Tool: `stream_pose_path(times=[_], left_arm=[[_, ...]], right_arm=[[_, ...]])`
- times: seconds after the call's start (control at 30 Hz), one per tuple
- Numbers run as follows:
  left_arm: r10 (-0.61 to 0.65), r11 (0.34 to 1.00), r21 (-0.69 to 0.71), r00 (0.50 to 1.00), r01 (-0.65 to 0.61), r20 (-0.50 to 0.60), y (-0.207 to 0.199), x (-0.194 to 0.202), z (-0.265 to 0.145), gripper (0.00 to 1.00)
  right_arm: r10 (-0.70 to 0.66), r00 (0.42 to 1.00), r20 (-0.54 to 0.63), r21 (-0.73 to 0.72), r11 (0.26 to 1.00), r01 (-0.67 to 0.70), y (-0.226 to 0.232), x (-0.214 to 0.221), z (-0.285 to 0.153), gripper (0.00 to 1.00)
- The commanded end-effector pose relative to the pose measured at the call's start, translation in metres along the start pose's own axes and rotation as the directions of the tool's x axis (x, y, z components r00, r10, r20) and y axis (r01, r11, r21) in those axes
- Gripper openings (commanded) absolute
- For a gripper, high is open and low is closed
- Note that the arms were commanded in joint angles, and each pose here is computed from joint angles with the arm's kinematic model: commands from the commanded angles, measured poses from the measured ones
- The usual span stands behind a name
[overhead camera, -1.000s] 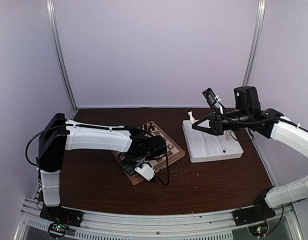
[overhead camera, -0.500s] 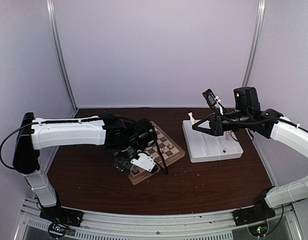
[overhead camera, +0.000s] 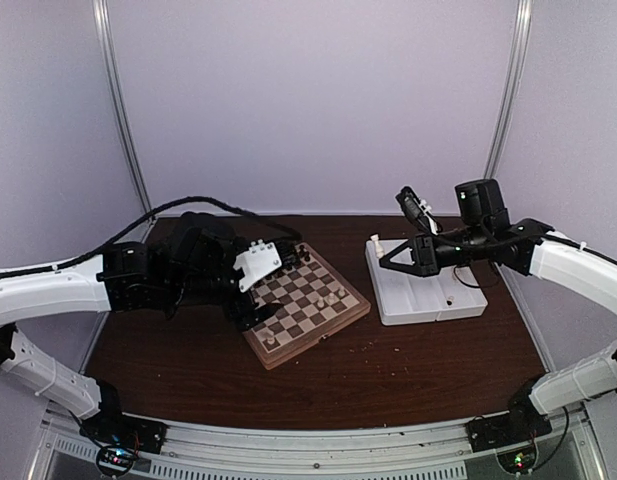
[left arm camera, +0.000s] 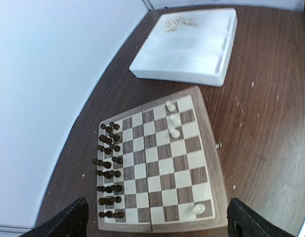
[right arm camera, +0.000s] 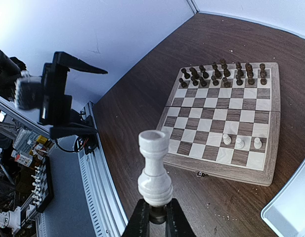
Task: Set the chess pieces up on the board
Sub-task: Place the chess piece on the chessboard.
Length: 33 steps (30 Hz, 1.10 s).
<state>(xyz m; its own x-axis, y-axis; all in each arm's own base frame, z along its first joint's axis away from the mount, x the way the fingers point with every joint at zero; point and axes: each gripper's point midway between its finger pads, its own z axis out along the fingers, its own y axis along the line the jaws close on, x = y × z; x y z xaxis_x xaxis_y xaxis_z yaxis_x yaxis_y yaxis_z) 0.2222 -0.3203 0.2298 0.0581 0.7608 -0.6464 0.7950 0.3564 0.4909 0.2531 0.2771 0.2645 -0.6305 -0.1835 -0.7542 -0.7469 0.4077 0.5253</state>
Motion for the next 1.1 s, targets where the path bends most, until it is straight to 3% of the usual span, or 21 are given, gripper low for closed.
stream_pose_path(times=[0.0,0.17,0.3,0.43,0.63,0.73,0.87,1.07], left_arm=[[-0.507,0.861,0.075,0.836,0.503,0.208,0.029,-0.056,-0.012,0.98],[-0.784,0.62,0.239,0.6,0.747,0.158,0.036,-0.073,-0.001,0.98],[-0.833,0.552,0.385,0.51,0.74,0.215,0.037,-0.099,-0.004,0.97],[-0.882,0.471,0.499,0.4,0.728,0.249,0.041,-0.121,-0.008,0.85],[-0.925,0.371,0.598,0.338,0.711,0.172,0.03,-0.14,0.008,0.77],[-0.937,0.331,0.636,0.322,0.697,0.135,0.024,-0.146,0.015,0.64],[-0.942,0.306,0.665,0.318,0.681,0.108,0.018,-0.151,0.023,0.52],[-0.945,0.297,0.674,0.311,0.677,0.103,0.017,-0.154,0.025,0.46]], right_arm=[[0.0,1.0,-0.018,0.012,1.0,0.0,-0.002,0.008,0.006,0.07],[-0.027,0.999,-0.044,0.018,0.999,0.028,0.004,0.014,0.014,0.07],[-0.046,0.998,-0.04,0.004,0.999,0.047,0.012,0.013,0.019,0.07],[-0.057,0.998,-0.031,-0.015,0.998,0.057,0.019,0.012,0.025,0.07],[-0.064,0.997,-0.045,-0.029,0.998,0.063,0.025,0.015,0.035,0.07],[-0.072,0.996,-0.046,-0.035,0.997,0.07,0.027,0.015,0.037,0.07],[-0.078,0.996,-0.049,-0.046,0.996,0.076,0.031,0.014,0.041,0.07],[-0.087,0.994,-0.06,-0.058,0.995,0.084,0.035,0.015,0.047,0.07]])
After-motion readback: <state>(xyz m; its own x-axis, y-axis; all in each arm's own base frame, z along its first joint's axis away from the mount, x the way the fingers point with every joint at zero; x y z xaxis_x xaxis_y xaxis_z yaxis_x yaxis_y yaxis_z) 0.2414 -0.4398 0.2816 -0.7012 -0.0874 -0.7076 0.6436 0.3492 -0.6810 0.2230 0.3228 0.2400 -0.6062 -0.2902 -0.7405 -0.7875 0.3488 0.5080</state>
